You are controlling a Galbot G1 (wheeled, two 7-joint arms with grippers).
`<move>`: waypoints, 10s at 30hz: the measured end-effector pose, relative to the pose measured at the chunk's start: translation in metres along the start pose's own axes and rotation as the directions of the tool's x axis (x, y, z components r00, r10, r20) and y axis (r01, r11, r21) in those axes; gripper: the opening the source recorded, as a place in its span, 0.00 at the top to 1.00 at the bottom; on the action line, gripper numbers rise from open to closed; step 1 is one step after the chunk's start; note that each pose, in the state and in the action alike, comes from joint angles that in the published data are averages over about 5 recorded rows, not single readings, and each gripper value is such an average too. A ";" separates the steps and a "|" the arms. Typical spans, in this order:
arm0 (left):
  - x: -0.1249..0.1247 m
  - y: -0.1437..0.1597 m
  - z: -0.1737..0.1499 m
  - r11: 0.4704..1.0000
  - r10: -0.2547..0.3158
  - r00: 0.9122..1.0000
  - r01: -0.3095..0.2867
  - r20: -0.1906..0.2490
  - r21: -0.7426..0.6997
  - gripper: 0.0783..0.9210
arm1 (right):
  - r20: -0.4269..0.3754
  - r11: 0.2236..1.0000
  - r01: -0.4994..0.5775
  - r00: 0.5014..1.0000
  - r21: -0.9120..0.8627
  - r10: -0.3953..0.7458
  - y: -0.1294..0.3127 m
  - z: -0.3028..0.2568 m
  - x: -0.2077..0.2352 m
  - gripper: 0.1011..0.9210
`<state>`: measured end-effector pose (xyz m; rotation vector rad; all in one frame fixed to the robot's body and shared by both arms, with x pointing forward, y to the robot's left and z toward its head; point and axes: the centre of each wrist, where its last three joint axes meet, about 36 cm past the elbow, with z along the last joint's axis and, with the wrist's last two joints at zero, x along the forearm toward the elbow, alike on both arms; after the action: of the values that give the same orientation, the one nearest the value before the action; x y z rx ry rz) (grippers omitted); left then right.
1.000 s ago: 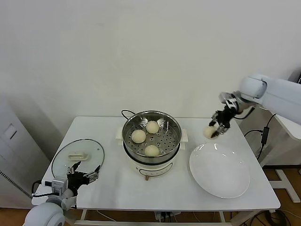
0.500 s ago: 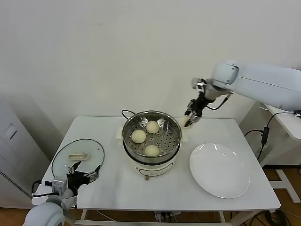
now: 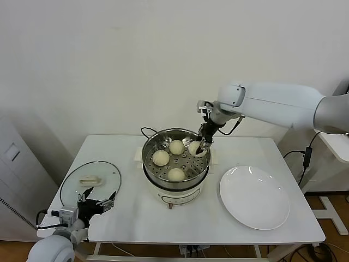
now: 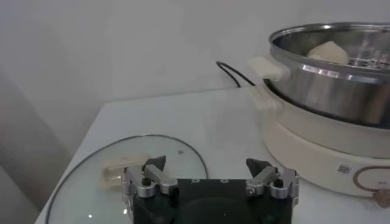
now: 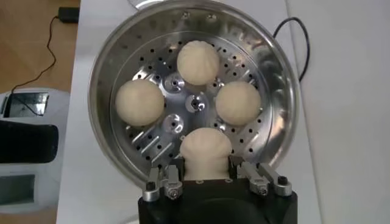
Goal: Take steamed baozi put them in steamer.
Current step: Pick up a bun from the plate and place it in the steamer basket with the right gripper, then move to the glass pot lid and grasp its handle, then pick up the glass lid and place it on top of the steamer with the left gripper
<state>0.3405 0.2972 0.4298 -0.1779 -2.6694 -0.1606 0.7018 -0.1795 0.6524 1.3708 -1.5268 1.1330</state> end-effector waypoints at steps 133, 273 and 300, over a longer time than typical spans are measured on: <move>-0.094 0.103 0.134 -0.035 -0.084 0.916 0.390 0.392 -0.920 0.12 | 0.039 0.098 -0.273 0.213 -0.957 0.976 0.311 0.301 -0.222 0.12; -0.123 -0.252 -0.116 0.089 -0.064 0.880 0.475 0.471 -0.876 0.96 | 0.014 0.079 -0.304 0.209 -0.950 0.978 0.323 0.333 -0.212 0.12; -0.137 -0.264 -0.104 0.102 -0.068 0.895 0.445 0.440 -0.890 0.96 | 0.007 0.072 -0.304 0.208 -0.950 0.978 0.325 0.337 -0.211 0.12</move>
<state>0.4673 0.0088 0.4385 -0.1033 -2.2783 -2.2388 0.4085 -0.4298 0.3138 0.0741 -3.0594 0.0171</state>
